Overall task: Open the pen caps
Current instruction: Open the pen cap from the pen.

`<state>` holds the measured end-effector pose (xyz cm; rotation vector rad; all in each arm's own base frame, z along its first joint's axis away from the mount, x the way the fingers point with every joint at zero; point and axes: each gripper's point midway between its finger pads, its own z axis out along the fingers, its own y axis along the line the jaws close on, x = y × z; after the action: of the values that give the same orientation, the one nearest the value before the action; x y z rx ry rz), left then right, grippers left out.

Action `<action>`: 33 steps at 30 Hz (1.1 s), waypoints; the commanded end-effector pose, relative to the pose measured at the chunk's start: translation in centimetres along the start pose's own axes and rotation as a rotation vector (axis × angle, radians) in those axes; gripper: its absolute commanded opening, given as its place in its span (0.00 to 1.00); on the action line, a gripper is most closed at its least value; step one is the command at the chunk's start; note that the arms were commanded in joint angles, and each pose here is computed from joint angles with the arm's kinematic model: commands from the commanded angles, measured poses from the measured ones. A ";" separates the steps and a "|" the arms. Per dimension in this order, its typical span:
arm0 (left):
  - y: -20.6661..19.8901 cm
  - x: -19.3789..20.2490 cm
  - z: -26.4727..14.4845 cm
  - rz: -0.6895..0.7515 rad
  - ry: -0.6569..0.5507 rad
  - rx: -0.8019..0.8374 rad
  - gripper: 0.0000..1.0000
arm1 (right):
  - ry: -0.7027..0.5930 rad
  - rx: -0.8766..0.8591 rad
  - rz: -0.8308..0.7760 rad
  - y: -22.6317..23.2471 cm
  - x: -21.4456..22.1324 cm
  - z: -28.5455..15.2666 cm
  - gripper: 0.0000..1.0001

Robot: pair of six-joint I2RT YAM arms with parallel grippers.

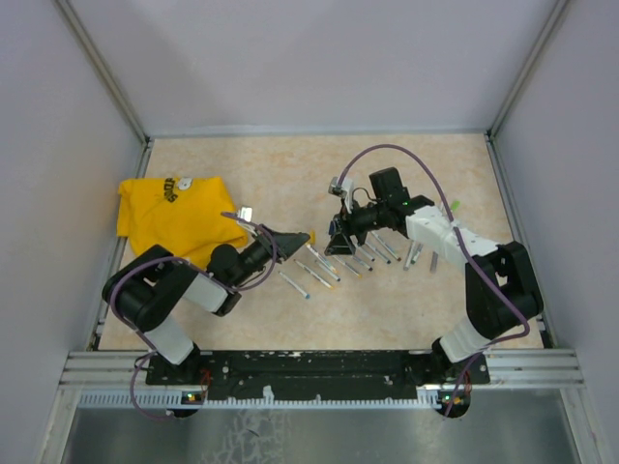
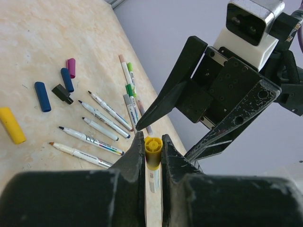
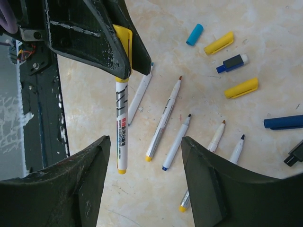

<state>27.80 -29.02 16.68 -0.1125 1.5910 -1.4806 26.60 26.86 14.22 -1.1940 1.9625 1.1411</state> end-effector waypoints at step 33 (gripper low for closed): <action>-4.9 -6.8 0.7 0.070 -0.211 0.187 0.00 | 0.088 -0.113 -0.074 3.9 0.5 3.7 0.00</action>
<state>27.80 -29.19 17.29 -0.0915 1.5765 -1.5019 23.37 29.80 11.48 -1.3102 2.0260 1.1564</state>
